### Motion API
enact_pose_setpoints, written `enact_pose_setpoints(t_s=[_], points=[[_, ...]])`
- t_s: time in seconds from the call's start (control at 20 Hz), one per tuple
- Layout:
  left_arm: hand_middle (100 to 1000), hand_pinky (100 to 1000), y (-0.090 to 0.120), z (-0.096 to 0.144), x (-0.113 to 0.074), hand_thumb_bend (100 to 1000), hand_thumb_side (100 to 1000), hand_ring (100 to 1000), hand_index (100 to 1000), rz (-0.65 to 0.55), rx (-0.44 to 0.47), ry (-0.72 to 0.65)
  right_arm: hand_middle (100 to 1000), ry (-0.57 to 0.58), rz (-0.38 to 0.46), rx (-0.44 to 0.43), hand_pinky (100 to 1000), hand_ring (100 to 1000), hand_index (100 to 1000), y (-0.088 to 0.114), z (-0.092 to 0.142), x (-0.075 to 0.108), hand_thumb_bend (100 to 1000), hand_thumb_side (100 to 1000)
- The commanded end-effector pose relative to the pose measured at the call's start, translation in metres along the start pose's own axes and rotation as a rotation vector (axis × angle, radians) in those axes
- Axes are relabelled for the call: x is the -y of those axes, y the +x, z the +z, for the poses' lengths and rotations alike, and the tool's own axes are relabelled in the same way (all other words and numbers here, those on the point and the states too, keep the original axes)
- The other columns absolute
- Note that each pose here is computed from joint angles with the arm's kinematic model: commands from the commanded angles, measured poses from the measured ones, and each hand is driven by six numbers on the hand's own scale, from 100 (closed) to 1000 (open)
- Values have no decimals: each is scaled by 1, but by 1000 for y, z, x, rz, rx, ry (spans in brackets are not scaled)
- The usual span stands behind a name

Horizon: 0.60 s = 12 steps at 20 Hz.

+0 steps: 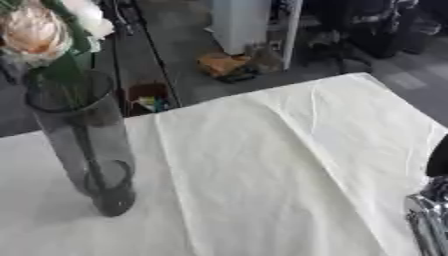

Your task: Arrange flowers into the vase.

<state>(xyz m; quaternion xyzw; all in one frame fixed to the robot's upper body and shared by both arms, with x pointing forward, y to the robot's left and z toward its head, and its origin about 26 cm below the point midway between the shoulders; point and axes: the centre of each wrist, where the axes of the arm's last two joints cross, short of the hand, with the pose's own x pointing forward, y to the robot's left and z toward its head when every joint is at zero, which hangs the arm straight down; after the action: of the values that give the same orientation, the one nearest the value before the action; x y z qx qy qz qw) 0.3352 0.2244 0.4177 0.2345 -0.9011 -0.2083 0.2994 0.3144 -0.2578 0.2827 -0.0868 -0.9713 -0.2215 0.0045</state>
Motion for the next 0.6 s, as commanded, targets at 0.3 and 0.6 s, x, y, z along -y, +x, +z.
enact_pose_setpoints(t_s=[0.3,0.6], points=[[1000,1000,9,3,-19,100,742,1000,1000,-52,-43,-95,739,-21,-14,42,699,785,808,3,-6,0,100,527],[1000,1000,18,9,-25,132,760,1000,1000,-89,-53,-90,738,-23,-10,41,698,784,808,3,-5,0,100,520]])
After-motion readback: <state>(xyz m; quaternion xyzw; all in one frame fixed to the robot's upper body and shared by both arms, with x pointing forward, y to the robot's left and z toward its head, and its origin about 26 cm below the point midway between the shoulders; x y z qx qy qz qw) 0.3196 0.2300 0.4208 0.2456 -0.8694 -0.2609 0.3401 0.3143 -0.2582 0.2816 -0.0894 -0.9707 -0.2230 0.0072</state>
